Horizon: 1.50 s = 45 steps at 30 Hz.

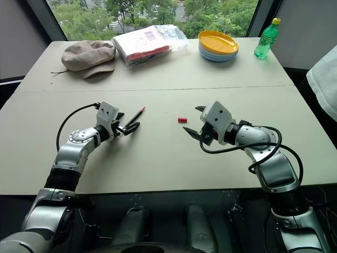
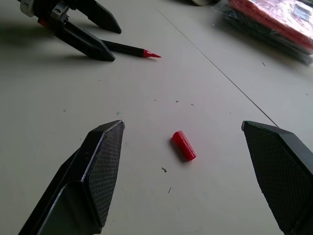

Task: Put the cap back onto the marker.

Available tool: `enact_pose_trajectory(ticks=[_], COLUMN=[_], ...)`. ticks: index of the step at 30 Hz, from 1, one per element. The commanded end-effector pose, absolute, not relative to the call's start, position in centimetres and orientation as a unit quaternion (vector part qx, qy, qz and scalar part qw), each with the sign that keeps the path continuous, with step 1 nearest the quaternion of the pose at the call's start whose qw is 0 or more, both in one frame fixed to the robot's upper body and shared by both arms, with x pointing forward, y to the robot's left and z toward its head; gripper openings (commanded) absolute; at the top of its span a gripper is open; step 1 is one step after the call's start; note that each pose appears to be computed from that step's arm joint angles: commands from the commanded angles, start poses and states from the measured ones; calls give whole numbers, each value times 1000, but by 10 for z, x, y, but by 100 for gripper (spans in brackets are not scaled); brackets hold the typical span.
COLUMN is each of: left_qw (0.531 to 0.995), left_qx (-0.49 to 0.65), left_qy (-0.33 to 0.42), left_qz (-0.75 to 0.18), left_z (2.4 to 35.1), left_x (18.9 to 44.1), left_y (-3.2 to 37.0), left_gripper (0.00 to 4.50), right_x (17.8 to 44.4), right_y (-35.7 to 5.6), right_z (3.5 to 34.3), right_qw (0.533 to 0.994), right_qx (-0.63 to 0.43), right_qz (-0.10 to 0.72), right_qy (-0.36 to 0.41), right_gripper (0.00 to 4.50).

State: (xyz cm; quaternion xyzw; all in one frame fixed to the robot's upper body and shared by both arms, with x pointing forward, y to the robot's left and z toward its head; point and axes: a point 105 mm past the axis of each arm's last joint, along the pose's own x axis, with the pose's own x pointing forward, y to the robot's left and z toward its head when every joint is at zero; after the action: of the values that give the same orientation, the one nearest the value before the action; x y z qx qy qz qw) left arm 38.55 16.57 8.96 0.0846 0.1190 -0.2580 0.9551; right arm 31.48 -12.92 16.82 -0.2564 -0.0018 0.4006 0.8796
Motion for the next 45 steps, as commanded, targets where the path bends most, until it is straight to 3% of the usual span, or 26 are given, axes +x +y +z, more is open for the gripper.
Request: enact_pose_trajectory(ticks=[1,8,9,17,29,36,45], left_qw=[952,949,948,945,908,874,864], left_qx=[94,87,85,82,177,204,198], left_qy=[163,181,183,178,93,61,29], left_qz=[-242,-243,-244,-260,-368,-437,-461], left_z=[71,65,64,67,139,164,188], left_x=[383,382,382,377,350,323,309], left_y=[178,183,184,184,205,202,194], left_gripper=[363,12,3,3,3,3,3], right_x=[313,316,316,321,364,388,401], right_y=[-126,-126,-126,-126,-131,-127,-122], right_z=[185,187,187,184,143,133,120], right_qw=[876,875,874,872,870,858,849], right_qx=[-269,-274,-275,-268,-131,-137,-146], right_qz=[398,398,399,409,472,491,502], right_qy=[-32,-34,-35,-29,52,64,80], right_gripper=[398,398,398,398,398,398,398])
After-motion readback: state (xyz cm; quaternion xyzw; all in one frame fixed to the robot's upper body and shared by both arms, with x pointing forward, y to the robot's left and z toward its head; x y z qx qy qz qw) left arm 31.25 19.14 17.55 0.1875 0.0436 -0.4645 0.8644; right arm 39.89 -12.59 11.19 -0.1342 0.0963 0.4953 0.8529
